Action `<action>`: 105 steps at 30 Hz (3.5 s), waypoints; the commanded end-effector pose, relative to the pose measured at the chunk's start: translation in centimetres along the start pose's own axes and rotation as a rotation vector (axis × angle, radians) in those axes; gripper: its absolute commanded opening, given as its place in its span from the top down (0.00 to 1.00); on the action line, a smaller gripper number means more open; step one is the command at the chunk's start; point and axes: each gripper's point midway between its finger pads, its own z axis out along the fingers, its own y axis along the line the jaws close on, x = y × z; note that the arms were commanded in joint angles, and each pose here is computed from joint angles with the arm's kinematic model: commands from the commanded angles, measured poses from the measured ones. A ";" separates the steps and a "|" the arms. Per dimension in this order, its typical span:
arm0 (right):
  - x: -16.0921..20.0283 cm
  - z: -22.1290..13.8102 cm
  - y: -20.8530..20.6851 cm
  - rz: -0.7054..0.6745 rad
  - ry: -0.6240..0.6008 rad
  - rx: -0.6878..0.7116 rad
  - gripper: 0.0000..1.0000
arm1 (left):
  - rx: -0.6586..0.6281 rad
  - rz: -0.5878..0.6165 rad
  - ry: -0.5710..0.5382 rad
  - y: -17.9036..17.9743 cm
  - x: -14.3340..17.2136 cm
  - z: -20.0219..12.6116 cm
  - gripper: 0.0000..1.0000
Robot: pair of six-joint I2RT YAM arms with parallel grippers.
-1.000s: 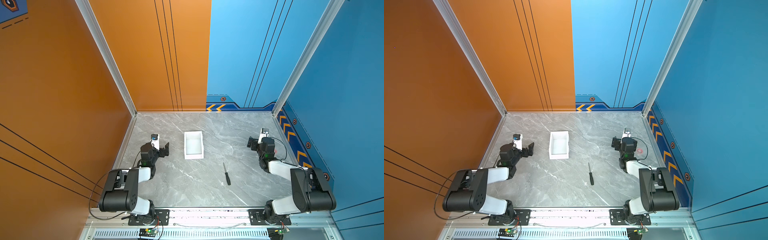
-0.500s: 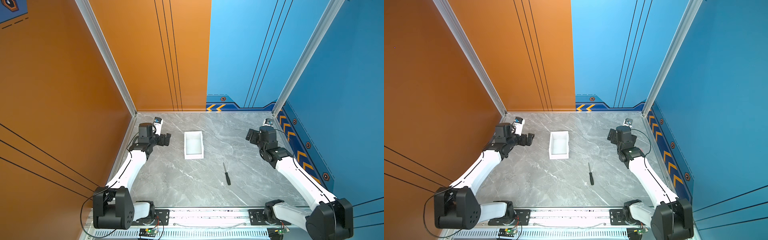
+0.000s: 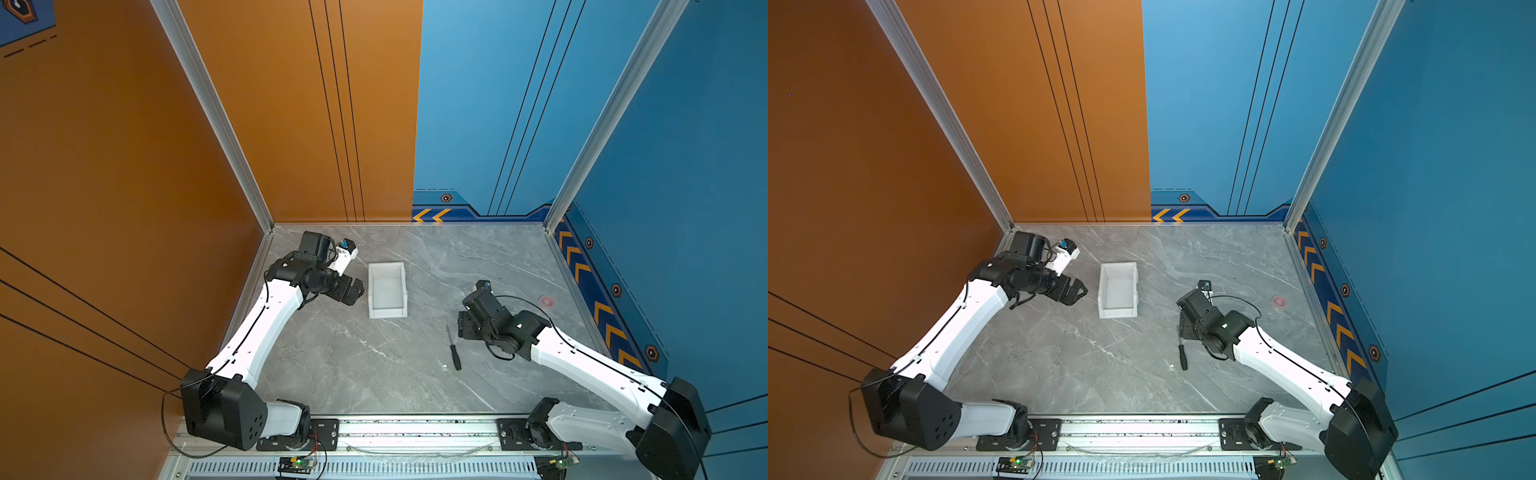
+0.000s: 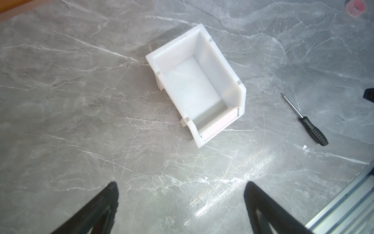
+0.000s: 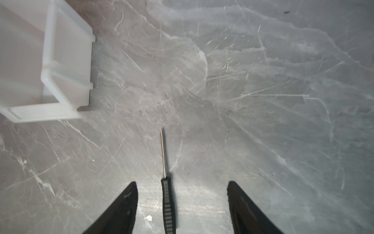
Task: Put the screwdriver in the bin
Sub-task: Pick up the screwdriver from the bottom-center of the table, then place the screwdriver into the bin.
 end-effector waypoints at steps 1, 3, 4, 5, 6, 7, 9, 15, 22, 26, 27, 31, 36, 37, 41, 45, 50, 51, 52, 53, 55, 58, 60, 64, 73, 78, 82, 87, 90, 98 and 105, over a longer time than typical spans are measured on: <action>3.6 0.9 -0.5 0.008 0.129 0.041 0.28 | 0.057 -0.030 0.030 -1.3 1.1 -0.4 0.02; 4.6 1.4 -0.2 -0.022 0.166 0.048 0.28 | 0.061 -0.035 0.013 -1.5 0.7 -0.8 0.02; 5.1 1.7 -0.1 -0.033 0.180 0.054 0.28 | 0.067 -0.031 -0.001 -1.7 0.4 -1.2 0.02; 5.5 2.0 0.1 -0.040 0.195 0.056 0.29 | 0.068 -0.029 -0.014 -1.8 0.1 -1.5 0.02; 6.0 2.4 0.4 -0.051 0.217 0.053 0.29 | 0.071 -0.023 -0.028 -2.0 -0.2 -1.9 0.02; 6.5 2.8 0.6 -0.064 0.236 0.054 0.29 | 0.070 -0.017 -0.037 -2.0 -0.3 -2.1 0.02; 7.0 3.5 0.7 -0.083 0.255 0.077 0.30 | 0.061 -0.013 -0.051 -1.9 -0.6 -2.5 0.02; 8.8 5.0 2.0 -0.084 0.302 0.056 0.37 | 0.029 -0.018 -0.041 -1.5 0.2 -2.6 0.02; 10.1 5.8 1.0 -0.089 0.336 0.097 0.45 | 0.029 -0.026 -0.044 -1.6 0.5 -2.7 0.02; 10.5 6.1 1.0 -0.091 0.351 0.103 0.49 | 0.029 -0.031 -0.045 -1.6 0.5 -2.8 0.02; 10.6 6.2 1.0 -0.089 0.352 0.103 0.49 | 0.029 -0.030 -0.048 -1.6 0.5 -2.8 0.02; 10.7 6.4 1.0 -0.090 0.353 0.104 0.54 | 0.039 -0.029 -0.045 -1.8 0.5 -2.7 0.02; 11.2 6.6 0.9 -0.090 0.368 0.103 0.60 | 0.048 -0.030 -0.047 -2.0 0.5 -2.7 0.02; 11.2 6.6 0.8 -0.089 0.370 0.103 0.60 | 0.047 -0.030 -0.046 -2.0 0.5 -2.7 0.02; 11.5 6.8 0.8 -0.080 0.370 0.099 0.63 | 0.050 -0.031 -0.044 -2.0 0.5 -2.6 0.02; 11.7 6.9 0.9 -0.083 0.377 0.094 0.71 | 0.058 -0.028 -0.044 -2.2 0.4 -2.6 0.02; 11.6 6.9 1.0 -0.086 0.377 0.088 0.79 | 0.078 -0.012 -0.052 -2.8 0.3 -2.8 0.02; 11.6 6.9 1.0 -0.086 0.376 0.089 0.79 | 0.076 -0.011 -0.052 -2.8 0.3 -2.8 0.02; 11.5 6.8 1.0 -0.084 0.370 0.085 0.81 | 0.069 -0.010 -0.052 -2.7 0.3 -2.8 0.02; 11.3 6.7 1.1 -0.083 0.365 0.081 0.83 | 0.065 -0.007 -0.052 -2.6 0.3 -2.8 0.02; 10.9 6.4 1.3 -0.082 0.349 0.068 0.85 | 0.049 0.001 -0.052 -2.3 0.4 -2.9 0.02; 10.0 5.6 1.6 -0.080 0.322 0.052 0.85 | 0.025 0.012 -0.048 -2.0 0.6 -2.9 0.02; 9.2 4.9 1.8 -0.084 0.299 0.044 0.85 | 0.008 0.017 -0.044 -1.7 0.8 -2.9 0.02; 7.1 3.3 2.2 -0.090 0.252 0.026 0.85 | -0.031 0.028 -0.035 -1.1 1.3 -2.9 0.02; 0.7 0.2 4.2 -0.123 0.144 -0.017 0.85 | -0.094 0.080 -0.003 -0.1 3.7 -2.6 0.02; -2.5 -0.1 6.9 -0.182 0.129 -0.040 0.84 | -0.131 0.078 0.015 0.6 5.2 -2.5 0.02; -5.3 0.3 10.3 -0.215 0.107 -0.081 0.84 | -0.166 0.046 0.002 1.7 5.1 -2.6 0.02; -7.7 1.2 14.8 -0.260 0.090 -0.141 0.84 | -0.181 -0.029 -0.012 3.0 4.7 -3.0 0.02; -8.4 2.5 17.6 -0.284 0.100 -0.174 0.84 | -0.180 -0.042 -0.025 3.2 4.4 -3.3 0.02; -8.9 5.7 22.0 -0.310 0.124 -0.221 0.84 | -0.160 -0.055 -0.051 3.0 3.6 -3.8 0.02; -7.9 8.6 22.7 -0.329 0.157 -0.193 0.84 | -0.148 -0.062 -0.070 2.7 3.2 -4.2 0.02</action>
